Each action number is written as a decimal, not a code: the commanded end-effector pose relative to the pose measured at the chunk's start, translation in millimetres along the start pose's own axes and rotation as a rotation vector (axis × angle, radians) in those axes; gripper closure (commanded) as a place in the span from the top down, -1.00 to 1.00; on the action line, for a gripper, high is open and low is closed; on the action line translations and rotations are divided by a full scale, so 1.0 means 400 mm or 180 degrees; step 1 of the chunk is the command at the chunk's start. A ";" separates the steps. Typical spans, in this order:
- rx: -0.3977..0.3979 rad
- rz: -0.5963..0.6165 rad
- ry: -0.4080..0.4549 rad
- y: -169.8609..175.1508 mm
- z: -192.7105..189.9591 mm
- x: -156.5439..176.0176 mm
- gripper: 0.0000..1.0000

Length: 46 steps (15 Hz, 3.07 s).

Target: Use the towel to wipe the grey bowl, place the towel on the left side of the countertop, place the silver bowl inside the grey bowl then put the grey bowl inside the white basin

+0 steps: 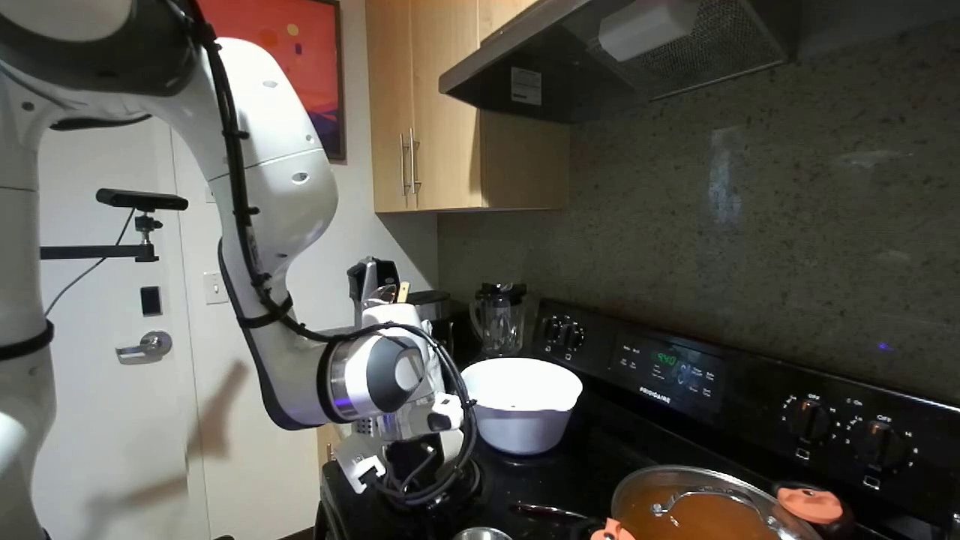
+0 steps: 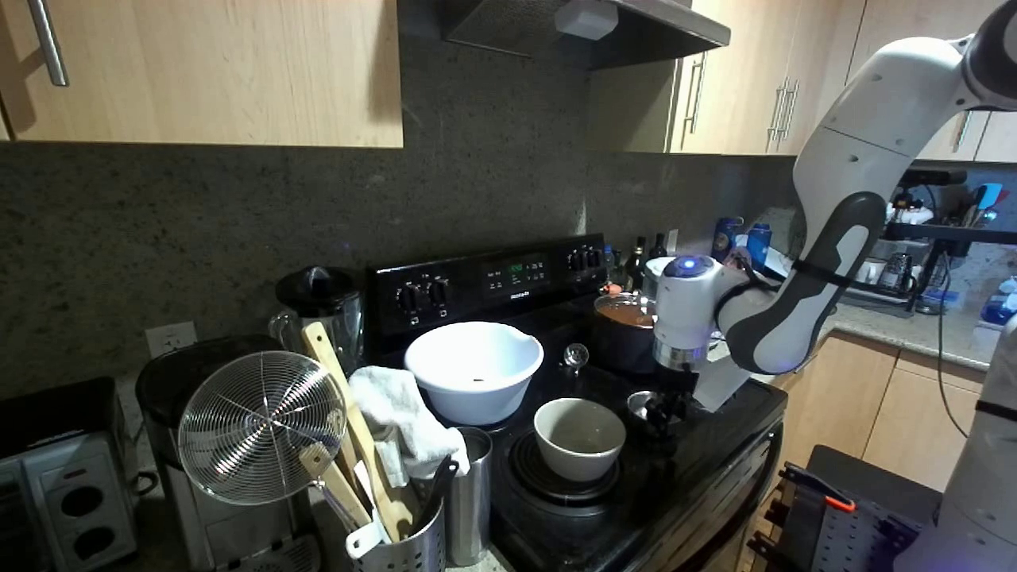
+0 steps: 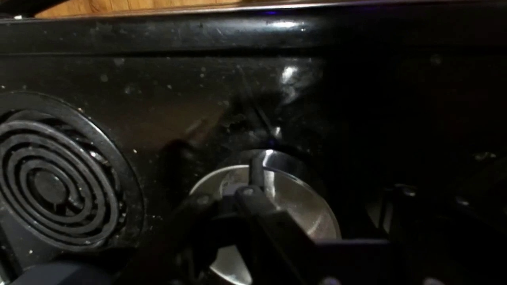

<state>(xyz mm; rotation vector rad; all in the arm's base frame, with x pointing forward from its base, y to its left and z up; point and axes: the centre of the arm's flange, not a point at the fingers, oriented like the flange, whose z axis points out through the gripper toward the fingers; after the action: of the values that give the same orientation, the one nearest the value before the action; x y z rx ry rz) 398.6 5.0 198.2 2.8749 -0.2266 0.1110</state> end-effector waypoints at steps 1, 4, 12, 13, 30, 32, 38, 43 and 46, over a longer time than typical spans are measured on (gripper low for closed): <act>0.0056 -0.0091 0.0152 0.012 0.010 0.003 0.87; 0.0189 -0.0303 0.0248 0.019 0.007 0.028 1.00; 0.0291 -0.0593 0.0265 0.023 0.048 0.054 0.17; 0.0295 -0.0613 0.0252 0.023 0.055 0.054 0.02; 0.0329 -0.0441 0.0566 -0.067 -0.192 0.117 -0.86; 0.0332 -0.0567 0.0732 -0.115 -0.291 0.121 -0.86; 0.0482 -0.1020 0.0826 -0.284 -0.501 0.055 -0.87; 0.0468 -0.1256 0.0915 -0.367 -0.461 0.021 -0.86; 0.0436 -0.1368 0.0997 -0.386 -0.402 0.031 -0.86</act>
<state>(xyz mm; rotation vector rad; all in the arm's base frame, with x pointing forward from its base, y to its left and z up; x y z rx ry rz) 416.7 191.5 339.8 2.9317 0.4344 0.4682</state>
